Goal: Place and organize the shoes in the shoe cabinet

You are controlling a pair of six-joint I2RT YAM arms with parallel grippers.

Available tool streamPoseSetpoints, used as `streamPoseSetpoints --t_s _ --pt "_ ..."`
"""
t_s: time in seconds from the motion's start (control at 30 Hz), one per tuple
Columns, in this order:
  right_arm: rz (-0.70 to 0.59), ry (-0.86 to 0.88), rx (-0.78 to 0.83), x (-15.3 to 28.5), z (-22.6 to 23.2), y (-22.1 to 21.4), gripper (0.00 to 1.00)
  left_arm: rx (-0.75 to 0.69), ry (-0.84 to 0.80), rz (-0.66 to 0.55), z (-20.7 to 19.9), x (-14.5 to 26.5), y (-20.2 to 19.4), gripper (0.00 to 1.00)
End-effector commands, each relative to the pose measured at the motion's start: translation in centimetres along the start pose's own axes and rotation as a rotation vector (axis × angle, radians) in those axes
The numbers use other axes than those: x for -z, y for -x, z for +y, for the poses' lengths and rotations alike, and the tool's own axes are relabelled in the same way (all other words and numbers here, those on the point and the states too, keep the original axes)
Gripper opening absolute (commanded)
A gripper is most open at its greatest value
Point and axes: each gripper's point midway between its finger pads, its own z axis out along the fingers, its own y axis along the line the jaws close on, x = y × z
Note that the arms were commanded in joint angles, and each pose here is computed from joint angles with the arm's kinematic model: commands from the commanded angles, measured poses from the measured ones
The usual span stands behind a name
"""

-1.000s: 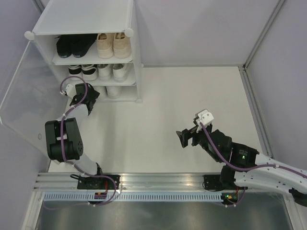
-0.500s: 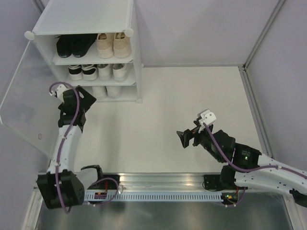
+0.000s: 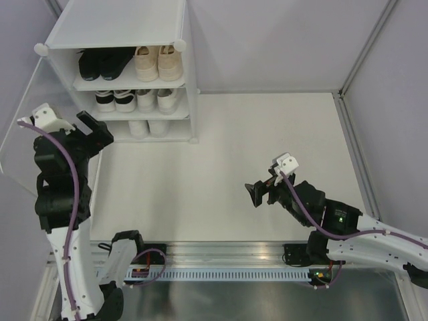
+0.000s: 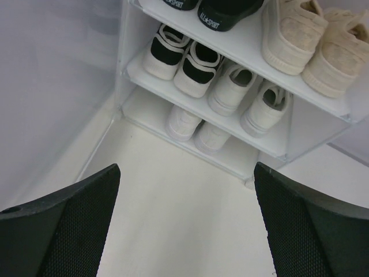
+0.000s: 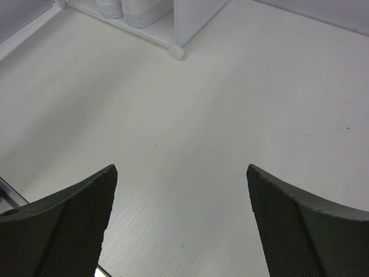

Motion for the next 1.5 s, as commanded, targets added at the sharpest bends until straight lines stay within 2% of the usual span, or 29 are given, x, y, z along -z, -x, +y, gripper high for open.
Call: streamPoseSetpoints --t_s 0.0,0.1,0.27,0.53,0.8,0.9,1.03,1.1,1.17,1.23,1.47 --pt "-0.008 -0.003 0.004 -0.3 0.1 0.3 0.96 -0.097 -0.054 -0.004 -0.6 4.3 2.6 1.00" --pt "-0.001 -0.013 0.010 -0.6 0.0 0.1 0.96 -0.120 -0.029 -0.061 -0.2 7.3 5.4 1.00" --pt "0.020 -0.014 0.019 -0.9 0.2 -0.6 0.97 -0.142 0.120 -0.135 2.7 11.0 8.3 1.00" --pt "0.086 0.003 0.053 -1.8 1.0 -2.2 0.96 -0.161 0.435 -0.252 8.8 15.5 10.2 1.00" --pt "0.120 0.001 0.074 -2.7 1.4 -3.3 0.98 -0.193 0.679 -0.308 12.4 18.3 11.7 0.97" --pt "0.113 0.004 0.069 -2.9 1.5 -3.4 0.98 -0.204 0.783 -0.326 13.5 19.1 12.3 1.00" --pt "0.123 0.015 0.073 -2.9 1.7 -3.7 0.98 -0.242 0.807 -0.332 13.7 18.3 12.6 1.00" --pt "0.123 0.019 0.069 -2.8 1.7 -3.7 0.98 -0.225 0.776 -0.375 13.1 17.6 13.4 1.00" --pt "0.120 0.024 0.065 -2.8 1.8 -3.6 0.98 -0.238 0.724 -0.368 12.3 16.2 13.5 1.00" --pt "0.116 0.027 0.065 -2.7 1.8 -3.5 0.98 -0.252 0.759 -0.349 12.3 15.7 13.7 1.00" --pt "0.118 0.032 0.060 -2.6 1.9 -3.6 0.98 -0.248 0.631 -0.370 10.5 14.3 14.6 1.00"
